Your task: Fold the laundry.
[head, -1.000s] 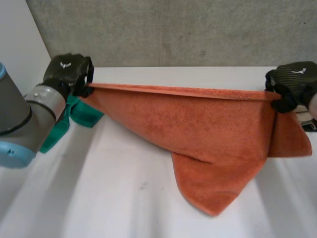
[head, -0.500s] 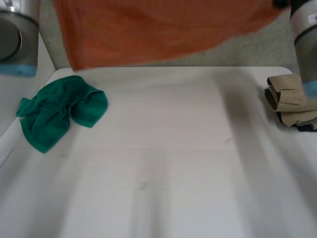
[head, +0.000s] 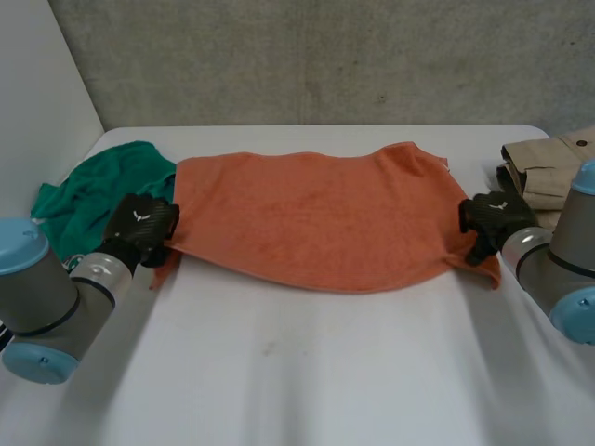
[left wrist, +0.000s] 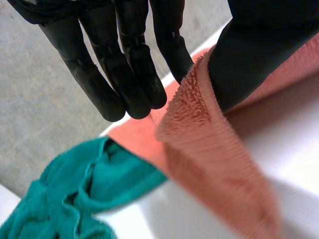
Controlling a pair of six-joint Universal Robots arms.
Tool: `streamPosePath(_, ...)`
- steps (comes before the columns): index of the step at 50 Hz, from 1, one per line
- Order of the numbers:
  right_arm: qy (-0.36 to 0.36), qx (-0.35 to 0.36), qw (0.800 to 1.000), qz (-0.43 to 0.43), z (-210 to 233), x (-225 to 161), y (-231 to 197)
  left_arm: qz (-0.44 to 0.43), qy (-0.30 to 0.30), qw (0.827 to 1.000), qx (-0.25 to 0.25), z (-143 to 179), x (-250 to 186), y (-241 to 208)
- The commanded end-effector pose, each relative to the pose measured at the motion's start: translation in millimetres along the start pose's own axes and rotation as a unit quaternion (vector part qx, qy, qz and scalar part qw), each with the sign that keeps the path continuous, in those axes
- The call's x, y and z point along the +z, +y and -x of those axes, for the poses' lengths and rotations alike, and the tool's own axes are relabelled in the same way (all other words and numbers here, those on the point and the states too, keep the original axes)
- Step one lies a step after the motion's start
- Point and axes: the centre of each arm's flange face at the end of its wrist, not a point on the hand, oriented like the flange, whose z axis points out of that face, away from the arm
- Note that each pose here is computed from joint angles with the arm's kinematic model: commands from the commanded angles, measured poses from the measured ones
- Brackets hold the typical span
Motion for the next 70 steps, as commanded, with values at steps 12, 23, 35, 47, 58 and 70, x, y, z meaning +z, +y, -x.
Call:
streamPosePath(12,0.046,0.063,0.994,0.075,-24,-5,14,0.029,-0.014,0.999,0.004,8,4,11)
streamPosePath(23,0.011,0.085,0.992,0.089,-29,-29,7,0.011,-0.025,1.000,-0.003,17,7,-3)
streamPosePath(35,-0.049,-0.011,0.996,0.078,-12,-31,25,0.010,-0.023,1.000,-0.018,21,12,-14)
streamPosePath(47,0.009,-0.046,0.999,0.002,-18,2,32,0.020,-0.019,0.999,-0.018,18,17,-9)
streamPosePath(58,0.011,-0.028,1.000,0.001,-26,-21,6,0.054,-0.013,0.998,-0.006,17,-2,-18)
streamPosePath(70,-0.184,-0.156,0.933,0.268,-43,-132,6,0.288,0.135,0.944,0.085,-1,-131,-38)
